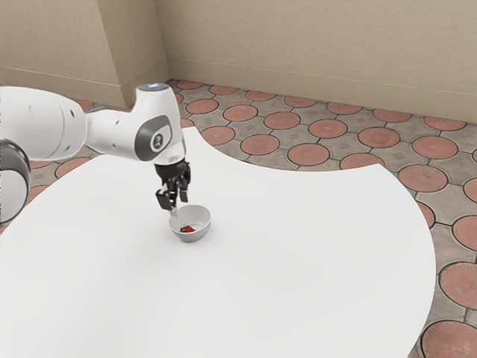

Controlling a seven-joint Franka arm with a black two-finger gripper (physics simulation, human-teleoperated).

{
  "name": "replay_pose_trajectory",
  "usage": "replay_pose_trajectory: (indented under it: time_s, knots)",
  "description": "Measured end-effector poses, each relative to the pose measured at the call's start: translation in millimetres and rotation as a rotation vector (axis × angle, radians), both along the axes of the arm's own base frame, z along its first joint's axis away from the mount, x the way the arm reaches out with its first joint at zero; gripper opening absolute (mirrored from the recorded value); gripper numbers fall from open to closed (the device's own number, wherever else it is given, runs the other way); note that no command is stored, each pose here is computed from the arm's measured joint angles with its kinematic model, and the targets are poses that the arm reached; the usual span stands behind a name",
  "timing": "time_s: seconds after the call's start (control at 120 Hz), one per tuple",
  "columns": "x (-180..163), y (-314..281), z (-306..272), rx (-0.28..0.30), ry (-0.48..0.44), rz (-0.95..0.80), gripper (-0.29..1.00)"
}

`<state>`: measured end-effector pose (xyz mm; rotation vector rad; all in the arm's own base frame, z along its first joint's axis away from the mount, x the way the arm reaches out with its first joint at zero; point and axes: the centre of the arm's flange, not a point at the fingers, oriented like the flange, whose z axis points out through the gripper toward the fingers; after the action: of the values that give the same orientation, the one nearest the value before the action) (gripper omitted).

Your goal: Take strawberry from the bowl

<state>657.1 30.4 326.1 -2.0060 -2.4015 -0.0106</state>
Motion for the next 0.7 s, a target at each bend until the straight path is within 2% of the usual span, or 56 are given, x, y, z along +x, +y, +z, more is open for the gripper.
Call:
replay_pose_trajectory:
  time_s: [0.7]
  knots:
    - [11.2,-13.1,-44.4,0.007,0.034,0.007,0.37]
